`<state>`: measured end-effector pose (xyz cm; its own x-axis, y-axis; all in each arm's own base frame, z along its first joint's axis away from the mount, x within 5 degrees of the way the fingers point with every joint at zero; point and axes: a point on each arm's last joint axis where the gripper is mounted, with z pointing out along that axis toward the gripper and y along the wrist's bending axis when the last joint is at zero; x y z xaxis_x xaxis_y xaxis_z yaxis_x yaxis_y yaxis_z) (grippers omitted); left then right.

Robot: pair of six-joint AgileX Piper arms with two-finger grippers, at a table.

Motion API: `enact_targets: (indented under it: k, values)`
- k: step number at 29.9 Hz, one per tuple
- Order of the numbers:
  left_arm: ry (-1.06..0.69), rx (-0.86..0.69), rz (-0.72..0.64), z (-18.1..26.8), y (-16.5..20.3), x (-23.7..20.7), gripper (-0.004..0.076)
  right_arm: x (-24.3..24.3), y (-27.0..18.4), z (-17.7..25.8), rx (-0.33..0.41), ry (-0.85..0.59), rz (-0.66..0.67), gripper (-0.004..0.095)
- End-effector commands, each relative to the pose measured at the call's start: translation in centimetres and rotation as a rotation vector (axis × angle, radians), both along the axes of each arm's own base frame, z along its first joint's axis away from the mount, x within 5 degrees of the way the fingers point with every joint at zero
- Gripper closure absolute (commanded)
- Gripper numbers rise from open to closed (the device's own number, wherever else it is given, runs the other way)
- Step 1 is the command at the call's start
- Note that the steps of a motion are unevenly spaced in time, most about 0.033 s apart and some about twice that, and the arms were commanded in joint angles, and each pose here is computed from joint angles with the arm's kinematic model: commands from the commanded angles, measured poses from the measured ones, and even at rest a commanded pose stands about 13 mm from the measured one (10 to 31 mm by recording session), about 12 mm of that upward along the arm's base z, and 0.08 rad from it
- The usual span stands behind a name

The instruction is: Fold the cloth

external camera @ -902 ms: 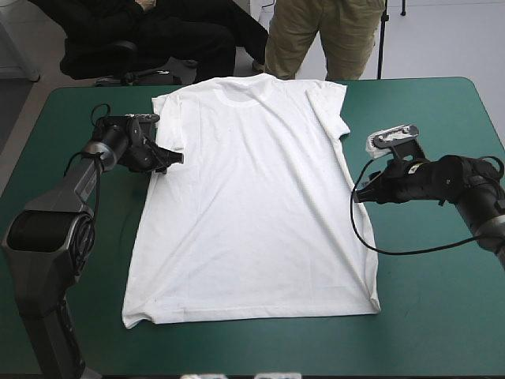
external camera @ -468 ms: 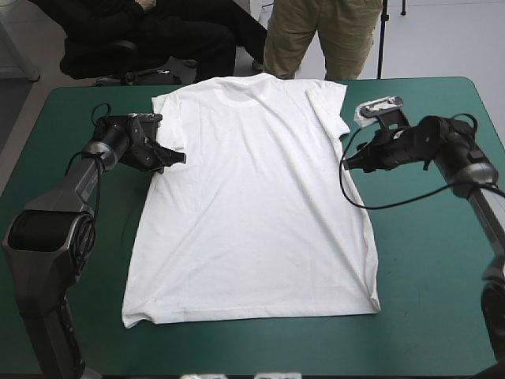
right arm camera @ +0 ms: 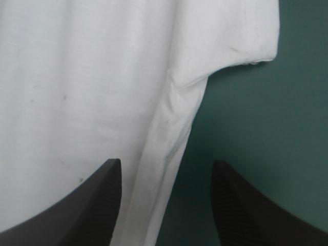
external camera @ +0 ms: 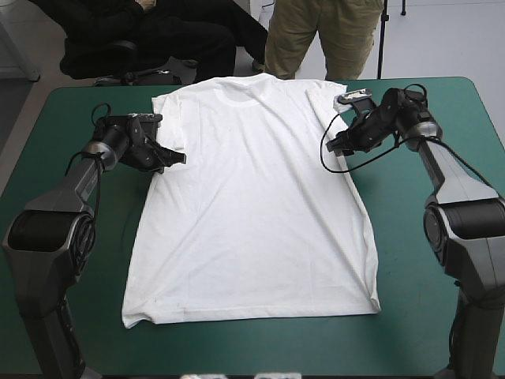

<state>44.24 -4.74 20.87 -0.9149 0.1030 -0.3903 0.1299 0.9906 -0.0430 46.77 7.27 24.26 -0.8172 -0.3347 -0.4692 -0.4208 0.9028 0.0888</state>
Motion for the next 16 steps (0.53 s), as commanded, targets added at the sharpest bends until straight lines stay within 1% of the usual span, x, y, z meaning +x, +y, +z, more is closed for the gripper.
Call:
enact_targets:
  k: [1, 6, 9, 12, 14, 16]
  values:
    - [-0.022, 0.004, -0.003, 1.3, 0.0, -0.2, 0.0741, 0.7, -0.1, 1.6, 0.019, -0.031, -0.007, 0.0443]
    - [-0.025, 0.004, -0.003, 1.3, 0.0, -0.2, 0.0741, 1.3, 1.1, -1.4, 0.01, 0.063, 0.026, 0.0538]
    - [-0.025, 0.004, -0.003, 1.3, 0.0, -0.2, 0.0741, 1.2, 2.0, -2.1, 0.001, 0.081, 0.051, 0.0639]
    - [-0.03, 0.007, -0.005, 1.3, 0.0, -0.1, 0.0741, 1.1, 2.2, -2.1, -0.011, 0.08, 0.06, 0.0791]
    - [-0.038, 0.011, -0.02, 1.4, 0.0, -0.1, 0.0741, 1.1, 2.2, -2.0, -0.019, 0.082, 0.063, 0.0919]
    - [-0.058, 0.012, -0.024, 1.7, 0.0, 0.0, 0.0741, 1.1, 2.0, -1.8, -0.042, 0.078, 0.061, 0.0919]
